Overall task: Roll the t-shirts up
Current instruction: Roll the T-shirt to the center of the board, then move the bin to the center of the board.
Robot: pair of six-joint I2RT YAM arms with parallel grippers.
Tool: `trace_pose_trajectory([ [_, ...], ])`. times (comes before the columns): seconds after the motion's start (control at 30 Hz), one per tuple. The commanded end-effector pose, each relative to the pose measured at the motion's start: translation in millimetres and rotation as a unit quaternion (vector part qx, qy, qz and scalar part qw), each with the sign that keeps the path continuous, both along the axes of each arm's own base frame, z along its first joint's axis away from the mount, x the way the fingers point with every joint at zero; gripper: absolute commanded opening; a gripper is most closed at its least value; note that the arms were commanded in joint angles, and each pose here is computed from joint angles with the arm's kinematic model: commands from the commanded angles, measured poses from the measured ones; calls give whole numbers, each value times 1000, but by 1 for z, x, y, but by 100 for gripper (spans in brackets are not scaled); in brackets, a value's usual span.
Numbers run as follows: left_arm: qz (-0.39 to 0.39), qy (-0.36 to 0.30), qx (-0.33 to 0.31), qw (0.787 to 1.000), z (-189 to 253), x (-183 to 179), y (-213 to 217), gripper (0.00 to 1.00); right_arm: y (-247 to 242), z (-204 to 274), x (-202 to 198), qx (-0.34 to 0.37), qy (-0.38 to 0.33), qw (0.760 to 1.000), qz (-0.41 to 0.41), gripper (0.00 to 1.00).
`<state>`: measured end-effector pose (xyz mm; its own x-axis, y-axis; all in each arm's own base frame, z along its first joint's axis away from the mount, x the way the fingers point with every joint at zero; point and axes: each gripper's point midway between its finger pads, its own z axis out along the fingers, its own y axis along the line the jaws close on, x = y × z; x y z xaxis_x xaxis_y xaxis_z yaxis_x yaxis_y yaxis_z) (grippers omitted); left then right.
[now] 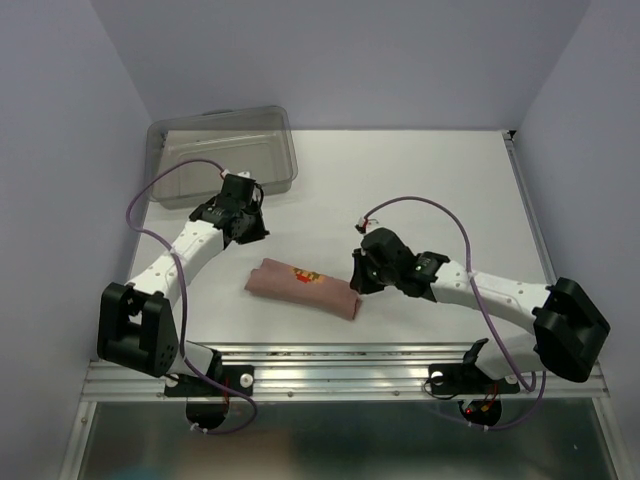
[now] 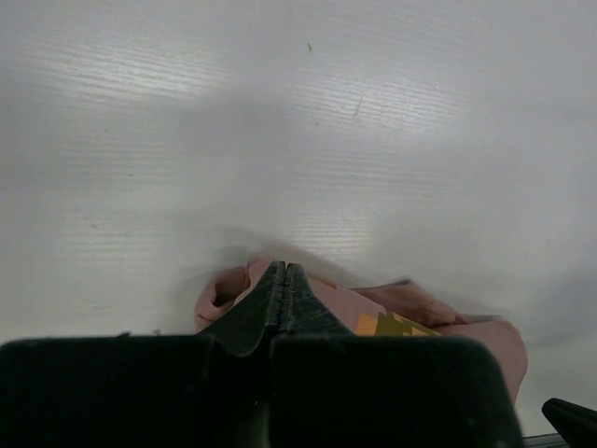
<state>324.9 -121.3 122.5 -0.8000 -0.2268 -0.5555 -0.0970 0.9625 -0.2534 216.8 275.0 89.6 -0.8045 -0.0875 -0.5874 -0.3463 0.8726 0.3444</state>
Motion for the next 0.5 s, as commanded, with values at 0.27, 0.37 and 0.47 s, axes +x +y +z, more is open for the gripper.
trace_pose_trajectory([
  [0.27, -81, 15, -51, 995, 0, -39, -35, 0, 44, 22, -27, 116, 57, 989, 65, 6],
  [0.37, -101, 30, -62, 993, -9, -52, -51, 0, 46, 10, -29, 108, 71, 990, 60, 6],
  [0.47, -114, 54, -69, 990, -26, -64, -62, 0, 37, -16, -32, 83, 88, 992, 40, 5],
])
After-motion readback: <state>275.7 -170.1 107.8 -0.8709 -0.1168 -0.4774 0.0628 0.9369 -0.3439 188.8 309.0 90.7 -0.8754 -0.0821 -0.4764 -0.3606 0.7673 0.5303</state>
